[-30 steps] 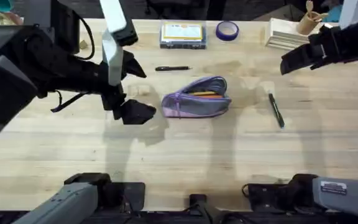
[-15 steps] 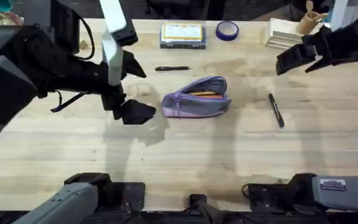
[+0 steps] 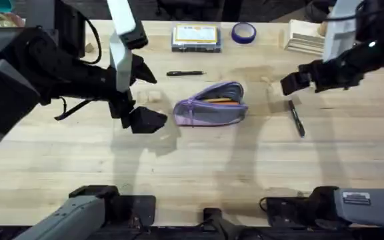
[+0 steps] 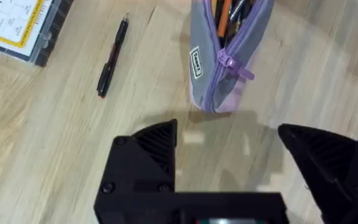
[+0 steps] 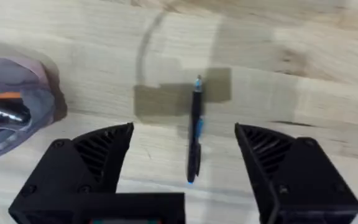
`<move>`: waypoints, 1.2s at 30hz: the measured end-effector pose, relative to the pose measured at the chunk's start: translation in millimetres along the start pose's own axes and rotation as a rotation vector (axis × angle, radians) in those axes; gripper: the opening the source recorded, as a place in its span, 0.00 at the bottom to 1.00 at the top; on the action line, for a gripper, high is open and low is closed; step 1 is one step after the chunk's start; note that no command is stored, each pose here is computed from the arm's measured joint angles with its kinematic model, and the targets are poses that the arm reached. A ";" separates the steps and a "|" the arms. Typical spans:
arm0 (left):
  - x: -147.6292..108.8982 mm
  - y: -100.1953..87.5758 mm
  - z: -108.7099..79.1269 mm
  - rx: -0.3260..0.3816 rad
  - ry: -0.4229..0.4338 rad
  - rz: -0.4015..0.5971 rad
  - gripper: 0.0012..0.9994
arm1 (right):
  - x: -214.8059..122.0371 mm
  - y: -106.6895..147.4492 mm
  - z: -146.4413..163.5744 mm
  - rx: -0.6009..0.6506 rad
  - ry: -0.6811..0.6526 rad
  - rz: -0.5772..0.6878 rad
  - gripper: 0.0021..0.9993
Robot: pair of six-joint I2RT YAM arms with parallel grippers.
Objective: Unzip the bag, pick up the pens from the table one at a time and place them inside, then zip the bag closed.
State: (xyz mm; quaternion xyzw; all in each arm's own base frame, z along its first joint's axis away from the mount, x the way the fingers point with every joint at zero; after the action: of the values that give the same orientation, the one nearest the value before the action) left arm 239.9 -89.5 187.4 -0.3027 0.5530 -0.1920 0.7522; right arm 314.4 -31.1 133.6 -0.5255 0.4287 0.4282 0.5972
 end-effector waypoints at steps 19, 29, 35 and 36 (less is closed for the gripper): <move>0.0 0.0 -0.1 0.000 0.000 0.000 0.99 | 70.6 32.5 -0.7 -0.021 0.015 -0.002 1.00; 0.0 0.0 -0.1 -0.001 0.000 0.000 0.99 | 72.0 27.9 -5.3 -0.017 0.039 -0.011 0.50; 0.0 0.0 -0.1 0.000 0.000 0.000 0.99 | 72.5 21.5 -6.8 -0.013 0.047 -0.037 0.05; 0.0 0.0 -0.1 -0.001 0.000 0.000 0.99 | 72.4 21.2 -6.9 -0.013 0.047 -0.038 0.04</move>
State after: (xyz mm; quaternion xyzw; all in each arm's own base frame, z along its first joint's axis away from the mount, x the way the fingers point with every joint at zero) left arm 239.8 -89.5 187.3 -0.3028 0.5532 -0.1918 0.7520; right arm 312.8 -31.8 57.9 -0.5475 0.4297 0.4071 0.5915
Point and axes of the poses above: each hand's point on the last joint's axis, 136 mm out from that joint toward the fingers, its own x axis out along the fingers, its own z axis along the line the jaws close on, y = z × x, the point moved 2 cm from there along -x, back along the fingers, and after that the axes turned 10 degrees about x, right-handed, at the moved point
